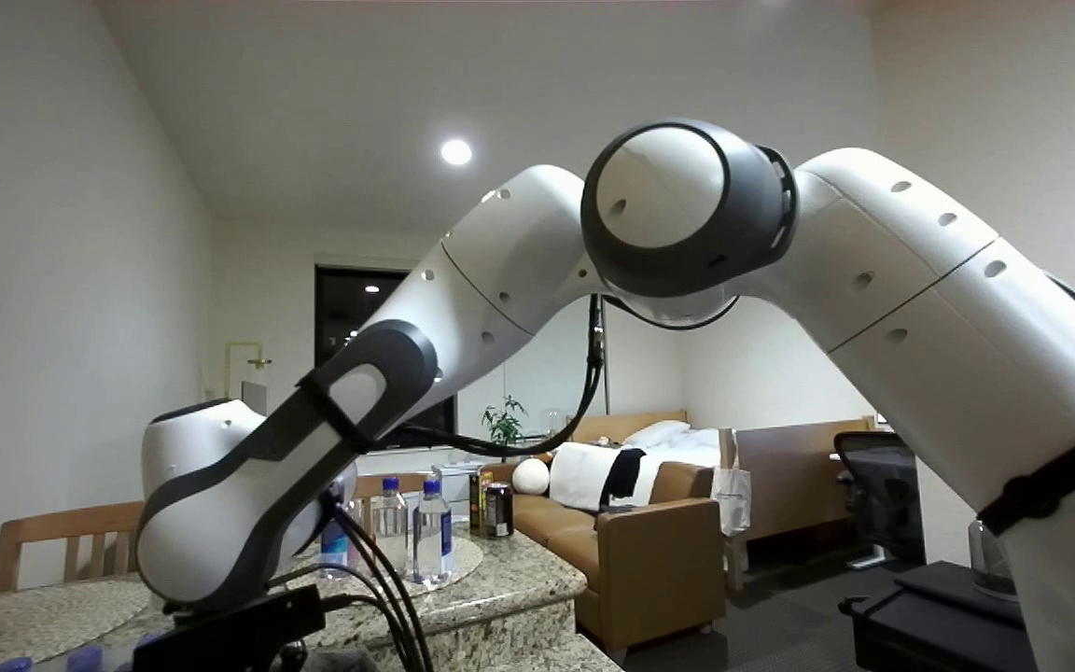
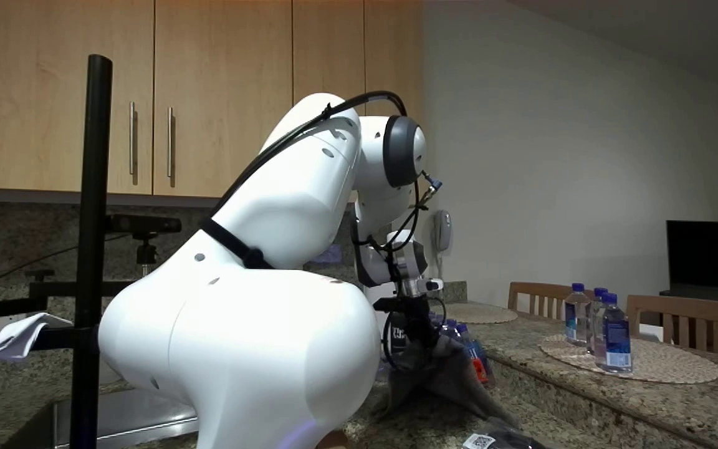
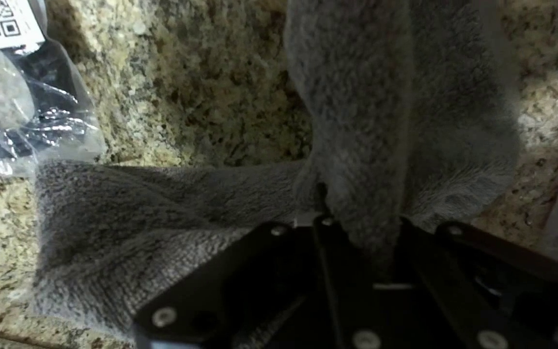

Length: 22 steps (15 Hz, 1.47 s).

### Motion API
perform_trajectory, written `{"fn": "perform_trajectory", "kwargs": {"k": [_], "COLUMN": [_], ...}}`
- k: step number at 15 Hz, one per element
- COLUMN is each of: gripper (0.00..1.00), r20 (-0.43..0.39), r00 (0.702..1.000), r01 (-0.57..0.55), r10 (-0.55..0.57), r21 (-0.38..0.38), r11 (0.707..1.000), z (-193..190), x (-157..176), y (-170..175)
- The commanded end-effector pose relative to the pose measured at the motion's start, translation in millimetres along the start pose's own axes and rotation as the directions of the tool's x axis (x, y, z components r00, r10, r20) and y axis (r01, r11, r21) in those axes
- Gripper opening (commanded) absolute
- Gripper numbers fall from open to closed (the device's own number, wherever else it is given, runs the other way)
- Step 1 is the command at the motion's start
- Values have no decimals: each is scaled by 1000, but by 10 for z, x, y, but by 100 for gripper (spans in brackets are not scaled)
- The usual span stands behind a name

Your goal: Move the grey towel to the right

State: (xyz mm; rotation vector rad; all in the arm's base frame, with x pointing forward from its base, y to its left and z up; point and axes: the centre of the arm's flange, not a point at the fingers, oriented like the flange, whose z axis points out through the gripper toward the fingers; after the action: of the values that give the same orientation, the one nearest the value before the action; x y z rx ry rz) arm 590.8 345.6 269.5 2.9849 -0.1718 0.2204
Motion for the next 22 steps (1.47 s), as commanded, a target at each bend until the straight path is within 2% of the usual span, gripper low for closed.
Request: {"fn": "perform_trajectory", "kwargs": {"k": [1, 8, 14, 18, 22], "gripper": [11, 10, 10, 10, 10], "r20": [34, 62, 190, 204, 242], "r00": [996, 980, 961, 951, 929], "r01": [86, 185, 203, 227, 276], "r10": [-87, -188, -202, -231, -279], "r21": [15, 48, 15, 43, 49], "r11": [996, 982, 979, 973, 960], "z": [-104, -112, -87, 18, 258], "x": [71, 307, 347, 414, 495], "y": [270, 665, 1070, 1361, 1640]}}
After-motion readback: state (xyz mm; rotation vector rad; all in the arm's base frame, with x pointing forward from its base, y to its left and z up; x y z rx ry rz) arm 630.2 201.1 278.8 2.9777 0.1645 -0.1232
